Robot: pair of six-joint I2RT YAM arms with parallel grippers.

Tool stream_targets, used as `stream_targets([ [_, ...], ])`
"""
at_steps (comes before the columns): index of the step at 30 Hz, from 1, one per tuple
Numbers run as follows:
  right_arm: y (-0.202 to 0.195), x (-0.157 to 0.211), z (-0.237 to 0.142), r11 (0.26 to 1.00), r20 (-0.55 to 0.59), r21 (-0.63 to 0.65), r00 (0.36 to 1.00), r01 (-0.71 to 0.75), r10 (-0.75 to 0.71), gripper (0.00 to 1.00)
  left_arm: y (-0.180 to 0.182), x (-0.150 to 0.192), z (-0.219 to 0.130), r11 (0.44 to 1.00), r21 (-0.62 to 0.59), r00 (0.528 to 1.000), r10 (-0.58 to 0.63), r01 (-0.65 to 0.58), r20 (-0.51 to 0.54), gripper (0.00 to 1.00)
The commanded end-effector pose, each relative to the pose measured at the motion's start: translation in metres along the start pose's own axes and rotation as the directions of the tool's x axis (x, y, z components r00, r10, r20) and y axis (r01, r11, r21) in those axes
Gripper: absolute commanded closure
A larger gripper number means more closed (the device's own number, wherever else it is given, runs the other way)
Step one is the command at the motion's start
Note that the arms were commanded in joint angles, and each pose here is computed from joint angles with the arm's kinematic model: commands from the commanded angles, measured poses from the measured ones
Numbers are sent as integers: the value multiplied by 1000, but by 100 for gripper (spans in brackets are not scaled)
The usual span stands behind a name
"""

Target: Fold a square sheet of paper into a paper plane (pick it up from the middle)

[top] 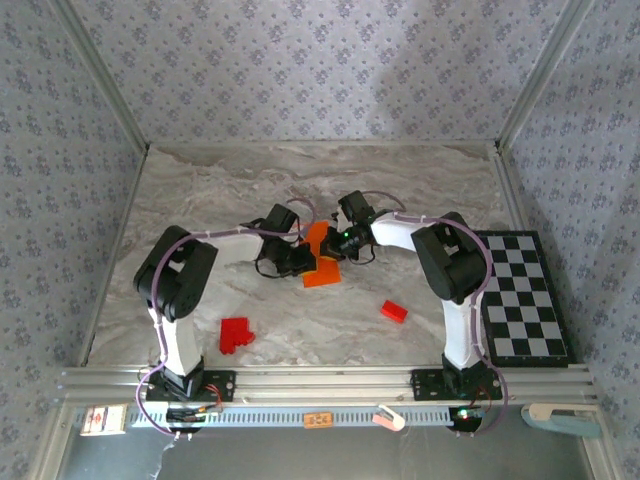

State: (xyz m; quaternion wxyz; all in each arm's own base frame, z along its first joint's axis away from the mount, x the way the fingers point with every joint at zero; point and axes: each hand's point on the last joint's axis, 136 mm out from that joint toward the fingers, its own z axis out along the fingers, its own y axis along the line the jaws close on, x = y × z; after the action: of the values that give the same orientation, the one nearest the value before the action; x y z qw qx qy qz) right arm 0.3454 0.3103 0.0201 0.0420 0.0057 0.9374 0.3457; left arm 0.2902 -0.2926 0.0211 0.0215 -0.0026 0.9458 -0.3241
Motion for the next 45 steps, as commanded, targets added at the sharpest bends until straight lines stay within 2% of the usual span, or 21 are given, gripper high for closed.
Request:
stream_targets([
  [1, -47, 27, 21, 986, -84, 142, 991, -87, 99, 99, -9, 5, 4, 998, 17, 998, 57, -56, -33, 88],
  [10, -73, 34, 23, 965, -87, 225, 983, -138, 161, 99, 27, 40, 2, 992, -97, 994, 73, -81, -85, 86],
  [19, -79, 29, 21, 957, -66, 233, 979, -172, 192, 99, 29, 70, -10, 981, -162, 990, 92, -109, -109, 89],
  [24, -76, 27, 23, 960, -62, 219, 980, -173, 191, 99, 32, 74, -16, 975, -193, 991, 90, -108, -99, 93],
  [29, -57, 22, 18, 975, -54, 158, 984, -157, 168, 99, 7, 57, -32, 979, -158, 991, 126, -130, -37, 94],
  [33, -19, 6, 1, 992, -10, 58, 993, -115, 116, 97, -18, 29, -54, 986, -109, 988, 135, -127, 70, 89],
  [37, 15, -7, -21, 996, 50, -36, 995, -80, 82, 91, -17, 2, -66, 991, -113, 983, 87, -69, 160, 78],
  [40, 23, -13, -32, 995, 92, -50, 992, -84, 89, 83, -22, -12, -65, 997, -69, 981, 40, -28, 190, 74],
  [41, 11, -4, -30, 993, 85, -27, 990, -111, 113, 81, -25, -16, -64, 998, -58, 980, 35, -24, 196, 73],
  [45, 3, -3, -40, 990, 127, -13, 982, -142, 142, 71, -34, -28, -58, 999, -32, 979, 23, -17, 202, 73],
])
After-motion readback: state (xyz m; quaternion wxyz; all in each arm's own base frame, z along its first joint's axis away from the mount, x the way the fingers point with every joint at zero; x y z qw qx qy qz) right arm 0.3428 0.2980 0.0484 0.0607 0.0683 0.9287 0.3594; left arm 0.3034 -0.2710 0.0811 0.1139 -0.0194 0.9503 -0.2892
